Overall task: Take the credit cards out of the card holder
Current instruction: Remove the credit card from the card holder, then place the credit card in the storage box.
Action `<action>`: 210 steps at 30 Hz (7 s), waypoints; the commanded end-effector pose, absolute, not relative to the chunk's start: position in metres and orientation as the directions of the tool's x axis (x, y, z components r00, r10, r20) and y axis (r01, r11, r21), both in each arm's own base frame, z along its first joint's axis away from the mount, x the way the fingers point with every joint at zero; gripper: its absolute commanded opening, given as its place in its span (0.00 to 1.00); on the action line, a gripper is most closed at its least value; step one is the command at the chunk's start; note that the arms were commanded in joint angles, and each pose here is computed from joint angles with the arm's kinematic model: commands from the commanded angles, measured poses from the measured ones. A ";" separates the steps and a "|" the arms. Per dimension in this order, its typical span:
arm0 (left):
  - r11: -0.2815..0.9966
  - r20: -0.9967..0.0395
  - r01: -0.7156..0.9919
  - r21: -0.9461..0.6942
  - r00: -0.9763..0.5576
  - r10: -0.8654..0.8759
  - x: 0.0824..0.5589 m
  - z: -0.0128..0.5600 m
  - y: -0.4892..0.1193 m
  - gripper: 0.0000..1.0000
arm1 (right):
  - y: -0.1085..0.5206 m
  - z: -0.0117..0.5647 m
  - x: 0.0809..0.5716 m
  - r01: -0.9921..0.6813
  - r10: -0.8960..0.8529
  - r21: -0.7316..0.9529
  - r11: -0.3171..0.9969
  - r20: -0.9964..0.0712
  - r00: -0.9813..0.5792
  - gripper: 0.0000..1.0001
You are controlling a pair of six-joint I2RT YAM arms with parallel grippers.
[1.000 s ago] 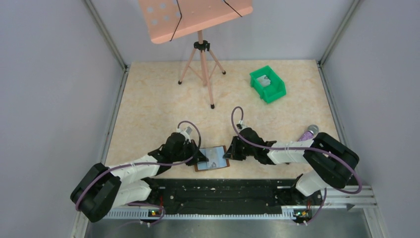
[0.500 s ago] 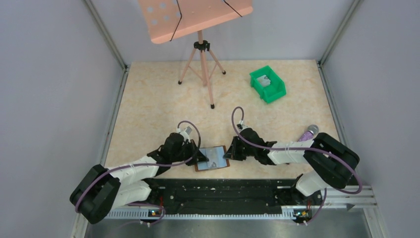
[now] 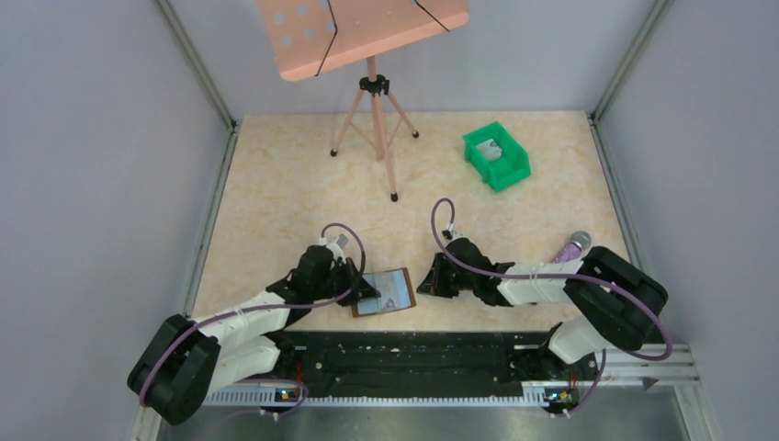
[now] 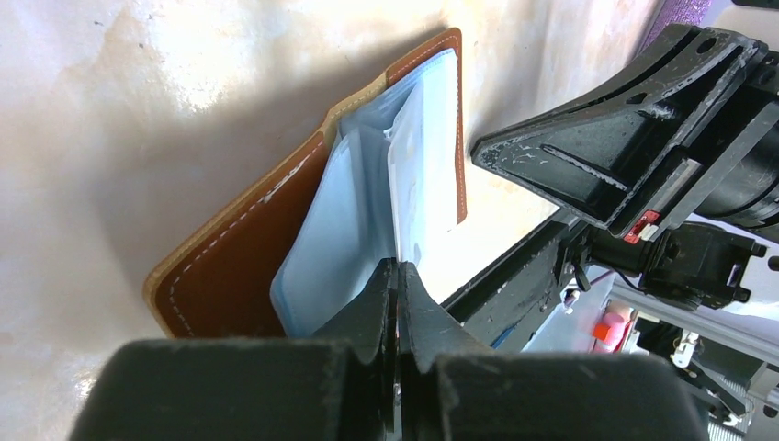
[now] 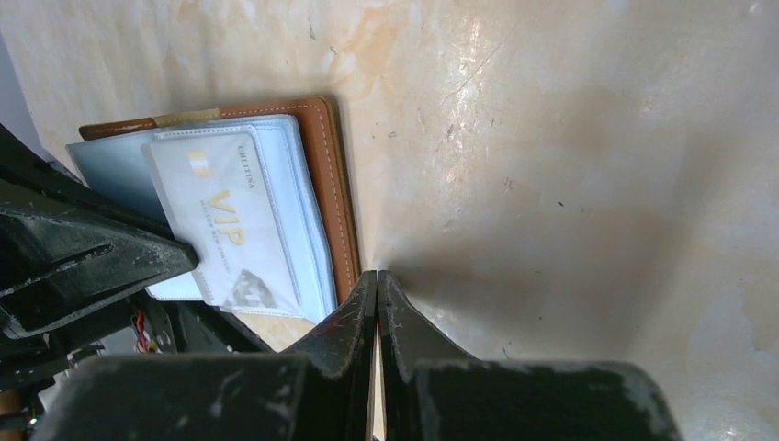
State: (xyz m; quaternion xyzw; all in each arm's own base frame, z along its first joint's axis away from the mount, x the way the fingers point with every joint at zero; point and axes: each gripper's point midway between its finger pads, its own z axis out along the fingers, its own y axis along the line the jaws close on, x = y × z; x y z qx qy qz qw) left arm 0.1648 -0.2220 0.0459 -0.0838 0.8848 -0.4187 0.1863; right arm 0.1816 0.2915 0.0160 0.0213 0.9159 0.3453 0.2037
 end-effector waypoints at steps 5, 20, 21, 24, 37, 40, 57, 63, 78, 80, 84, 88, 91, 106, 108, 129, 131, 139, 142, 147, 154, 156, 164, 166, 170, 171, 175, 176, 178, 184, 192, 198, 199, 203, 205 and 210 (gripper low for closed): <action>0.632 -0.279 0.053 -0.773 -0.923 -0.264 0.166 0.052 -0.225 0.00 | 0.282 0.013 0.180 -0.138 0.132 0.590 0.795 -0.391 -0.911 0.00; 0.594 -0.282 0.069 -0.802 -0.919 -0.275 0.172 0.062 -0.233 0.11 | 0.315 0.053 0.189 -0.269 0.070 0.633 0.726 -0.457 -0.887 0.09; 0.591 -0.284 0.071 -0.804 -0.918 -0.276 0.172 0.063 -0.233 0.12 | 0.316 0.054 0.189 -0.272 0.069 0.636 0.722 -0.457 -0.887 0.09; 0.587 -0.287 0.074 -0.806 -0.917 -0.279 0.172 0.064 -0.233 0.13 | 0.319 0.057 0.191 -0.278 0.072 0.642 0.715 -0.464 -0.883 0.10; 0.555 -0.261 0.077 -0.828 -0.929 -0.262 0.168 0.061 -0.239 0.16 | 0.349 0.065 0.193 -0.332 0.036 0.656 0.678 -0.480 -0.876 0.15; 0.550 -0.264 0.081 -0.831 -0.928 -0.263 0.169 0.060 -0.240 0.16 | 0.352 0.059 0.194 -0.321 0.038 0.662 0.678 -0.468 -0.883 0.13; 0.497 -0.230 0.066 -0.865 -0.933 -0.276 0.168 0.062 -0.244 0.00 | 0.302 0.004 0.183 -0.156 0.101 0.562 0.812 -0.398 -0.912 0.02; 0.492 -0.221 0.061 -0.868 -0.936 -0.275 0.168 0.063 -0.245 0.00 | 0.300 0.004 0.182 -0.153 0.105 0.566 0.810 -0.397 -0.912 0.02; 0.495 -0.214 0.054 -0.867 -0.938 -0.272 0.166 0.061 -0.244 0.17 | 0.302 0.006 0.182 -0.159 0.105 0.574 0.803 -0.399 -0.911 0.01; 0.494 -0.215 0.056 -0.868 -0.938 -0.273 0.166 0.061 -0.244 0.18 | 0.301 0.005 0.182 -0.158 0.104 0.573 0.804 -0.397 -0.912 0.01; 0.487 -0.217 0.060 -0.871 -0.938 -0.272 0.165 0.062 -0.244 0.05 | 0.301 0.006 0.182 -0.159 0.104 0.573 0.804 -0.398 -0.911 0.01; 0.508 -0.208 0.036 -0.861 -0.935 -0.287 0.164 0.058 -0.240 0.00 | 0.300 0.005 0.183 -0.153 0.109 0.570 0.807 -0.399 -0.910 0.01; 0.554 -0.213 0.003 -0.832 -0.925 -0.315 0.165 0.049 -0.231 0.00 | 0.299 0.005 0.184 -0.147 0.113 0.567 0.811 -0.398 -0.910 0.01; 0.674 -0.286 -0.141 -0.725 -0.829 -0.481 0.180 0.075 -0.190 0.00 | 0.293 0.021 0.198 -0.147 0.134 0.557 0.817 -0.432 -0.892 0.01; 0.662 -0.291 -0.163 -0.732 -0.803 -0.519 0.182 0.085 -0.185 0.00 | 0.292 0.025 0.201 -0.151 0.136 0.555 0.818 -0.441 -0.887 0.01; 0.230 -0.213 0.064 -0.971 -0.667 -0.714 0.197 0.189 -0.203 0.00 | 0.340 0.181 0.191 -0.329 0.419 0.876 0.352 -0.462 -0.782 0.60; 0.214 -0.217 0.088 -0.973 -0.668 -0.712 0.197 0.194 -0.204 0.00 | 0.345 0.182 0.190 -0.320 0.419 0.887 0.334 -0.444 -0.792 0.62; 0.179 -0.214 0.122 -0.976 -0.673 -0.708 0.196 0.198 -0.207 0.00 | 0.372 0.188 0.187 -0.335 0.377 0.906 0.260 -0.415 -0.828 0.59; 0.176 -0.218 0.132 -0.976 -0.685 -0.695 0.194 0.197 -0.210 0.00 | 0.381 0.193 0.186 -0.348 0.365 0.911 0.221 -0.409 -0.836 0.53; 0.189 -0.224 0.127 -0.974 -0.691 -0.688 0.193 0.190 -0.210 0.00 | 0.389 0.205 0.188 -0.384 0.370 0.909 0.162 -0.417 -0.830 0.39; 0.182 -0.224 0.134 -0.974 -0.685 -0.693 0.192 0.186 -0.209 0.00 | 0.392 0.206 0.187 -0.384 0.371 0.917 0.109 -0.396 -0.840 0.23; 0.182 -0.224 0.135 -0.974 -0.682 -0.696 0.191 0.185 -0.208 0.00 | 0.393 0.206 0.186 -0.384 0.370 0.918 0.101 -0.393 -0.842 0.14; 0.273 -0.311 0.162 -0.948 -0.648 -0.696 0.194 0.187 -0.200 0.49 | 0.360 0.209 0.194 -0.412 0.365 0.907 0.085 -0.414 -0.834 0.00; 0.340 -0.380 0.192 -0.921 -0.644 -0.665 0.193 0.188 -0.198 0.61 | 0.350 0.207 0.192 -0.437 0.323 0.894 0.101 -0.445 -0.835 0.00; 0.427 -0.471 0.242 -0.871 -0.661 -0.584 0.190 0.196 -0.202 0.68 | 0.339 0.197 0.174 -0.499 0.171 0.857 0.129 -0.515 -0.840 0.00; 0.438 -0.487 0.258 -0.861 -0.667 -0.564 0.190 0.199 -0.204 0.69 | 0.338 0.197 0.168 -0.516 0.140 0.848 0.122 -0.529 -0.837 0.00; 0.446 -0.523 0.317 -0.837 -0.705 -0.480 0.187 0.210 -0.216 0.69 | 0.330 0.200 0.142 -0.559 0.026 0.826 0.075 -0.562 -0.827 0.00; 0.441 -0.525 0.329 -0.835 -0.716 -0.460 0.186 0.212 -0.219 0.69 | 0.329 0.198 0.139 -0.562 0.006 0.823 0.084 -0.565 -0.825 0.00; 0.417 -0.521 0.352 -0.838 -0.746 -0.416 0.182 0.215 -0.228 0.68 | 0.326 0.196 0.134 -0.576 -0.020 0.813 0.085 -0.576 -0.817 0.00; 0.338 -0.507 0.396 -0.854 -0.781 -0.365 0.174 0.222 -0.241 0.61 | 0.324 0.197 0.123 -0.577 -0.087 0.815 0.056 -0.572 -0.816 0.00; 0.265 -0.465 0.398 -0.878 -0.839 -0.283 0.164 0.220 -0.254 0.35 | 0.327 0.194 0.122 -0.560 -0.117 0.828 0.043 -0.552 -0.825 0.00; 0.262 -0.446 0.384 -0.885 -0.859 -0.251 0.163 0.214 -0.258 0.00 | 0.329 0.193 0.128 -0.554 -0.095 0.830 0.073 -0.547 -0.832 0.10; 0.271 -0.440 0.372 -0.888 -0.859 -0.261 0.166 0.213 -0.258 0.00 | 0.328 0.192 0.133 -0.545 -0.077 0.832 0.098 -0.540 -0.838 0.16; 0.296 -0.400 0.304 -0.906 -0.845 -0.355 0.180 0.213 -0.254 0.00 | 0.321 0.193 0.151 -0.498 0.064 0.850 0.173 -0.514 -0.856 0.35; 0.281 -0.366 0.264 -0.923 -0.827 -0.426 0.187 0.212 -0.250 0.00 | 0.317 0.200 0.160 -0.482 0.159 0.857 0.182 -0.509 -0.846 0.41; 0.208 -0.310 0.232 -0.950 -0.751 -0.583 0.203 0.222 -0.238 0.00 | 0.306 0.212 0.168 -0.440 0.319 0.887 0.141 -0.462 -0.828 0.44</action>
